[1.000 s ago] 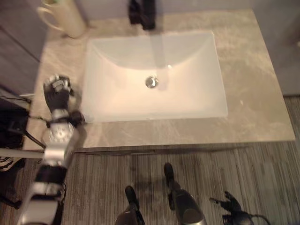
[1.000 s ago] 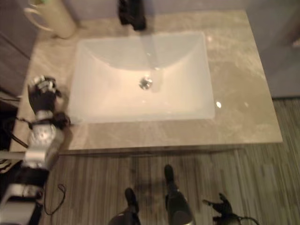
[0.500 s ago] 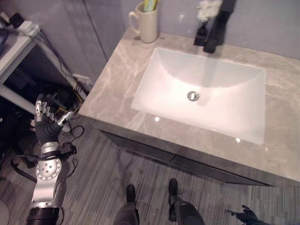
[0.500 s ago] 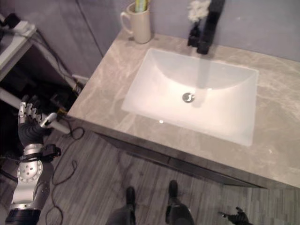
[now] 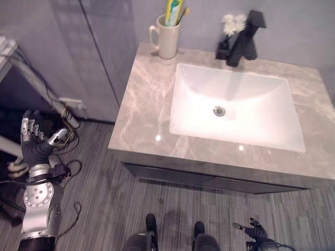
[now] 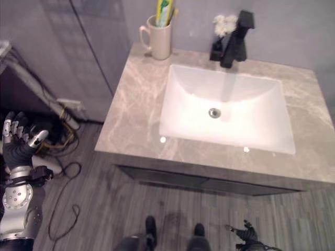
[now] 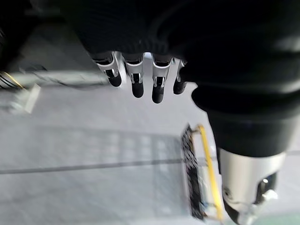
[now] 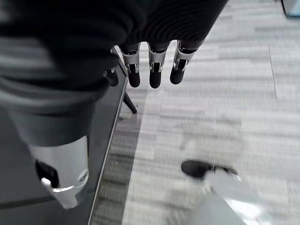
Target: Put brush and paste in cup on sink, flatten towel.
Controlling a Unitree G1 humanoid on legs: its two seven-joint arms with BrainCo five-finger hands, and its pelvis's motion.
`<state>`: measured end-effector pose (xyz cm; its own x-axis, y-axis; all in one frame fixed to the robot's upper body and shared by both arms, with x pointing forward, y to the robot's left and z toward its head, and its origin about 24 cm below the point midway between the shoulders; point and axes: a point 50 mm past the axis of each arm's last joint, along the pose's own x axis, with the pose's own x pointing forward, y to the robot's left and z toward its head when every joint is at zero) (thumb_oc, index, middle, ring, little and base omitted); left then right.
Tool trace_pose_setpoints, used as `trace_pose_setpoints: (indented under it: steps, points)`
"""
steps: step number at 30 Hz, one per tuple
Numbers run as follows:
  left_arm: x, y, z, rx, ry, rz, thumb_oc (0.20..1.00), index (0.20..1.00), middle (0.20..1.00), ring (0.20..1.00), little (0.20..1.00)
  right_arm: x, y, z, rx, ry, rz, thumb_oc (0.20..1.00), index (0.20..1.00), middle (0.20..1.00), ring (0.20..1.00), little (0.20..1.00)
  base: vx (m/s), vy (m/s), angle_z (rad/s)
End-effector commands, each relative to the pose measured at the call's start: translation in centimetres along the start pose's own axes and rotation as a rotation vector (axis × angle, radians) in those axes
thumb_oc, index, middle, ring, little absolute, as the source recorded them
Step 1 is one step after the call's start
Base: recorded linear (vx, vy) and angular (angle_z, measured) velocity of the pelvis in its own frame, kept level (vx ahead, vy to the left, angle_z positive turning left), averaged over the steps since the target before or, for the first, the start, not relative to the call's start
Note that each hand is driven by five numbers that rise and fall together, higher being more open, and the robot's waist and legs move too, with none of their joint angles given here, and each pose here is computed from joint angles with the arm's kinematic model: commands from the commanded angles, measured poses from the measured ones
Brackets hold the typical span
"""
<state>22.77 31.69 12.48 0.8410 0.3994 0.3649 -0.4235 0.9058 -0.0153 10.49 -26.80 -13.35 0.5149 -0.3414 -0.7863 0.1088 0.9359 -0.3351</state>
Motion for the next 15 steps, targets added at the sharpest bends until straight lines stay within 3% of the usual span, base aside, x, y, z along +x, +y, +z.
trace_pose_setpoints:
  steps: [1, 6, 12, 15]
  points:
    - [0.8, -0.4, 3.1, 0.066, -0.138, -0.087, 1.000, 1.000, 1.000, 1.000, 1.000, 0.3, -1.0, 1.0, -0.027, -0.026, -0.022, 1.000, 1.000, 1.000, 1.000, 1.000, 0.12, 0.222, -0.18]
    - [1.0, -1.0, 3.3, 0.095, -0.137, -0.151, 1.000, 1.000, 1.000, 1.000, 1.000, 0.2, -1.0, 1.1, -0.016, -0.044, -0.024, 1.000, 1.000, 1.000, 1.000, 1.000, 0.13, 0.096, -0.03]
    - [1.7, -2.0, 4.1, 0.169, -0.159, -0.246, 1.000, 1.000, 1.000, 1.000, 1.000, 0.2, -1.0, 1.1, -0.088, -0.046, -0.013, 1.000, 1.000, 1.000, 1.000, 1.000, 0.21, -0.075, -0.03]
    - [1.7, -2.5, 4.0, 0.174, -0.141, -0.312, 1.000, 1.000, 1.000, 1.000, 1.000, -0.1, -1.5, -0.7, -0.092, 0.018, -0.015, 1.000, 1.000, 1.000, 1.000, 1.000, 0.26, -0.116, 0.63]
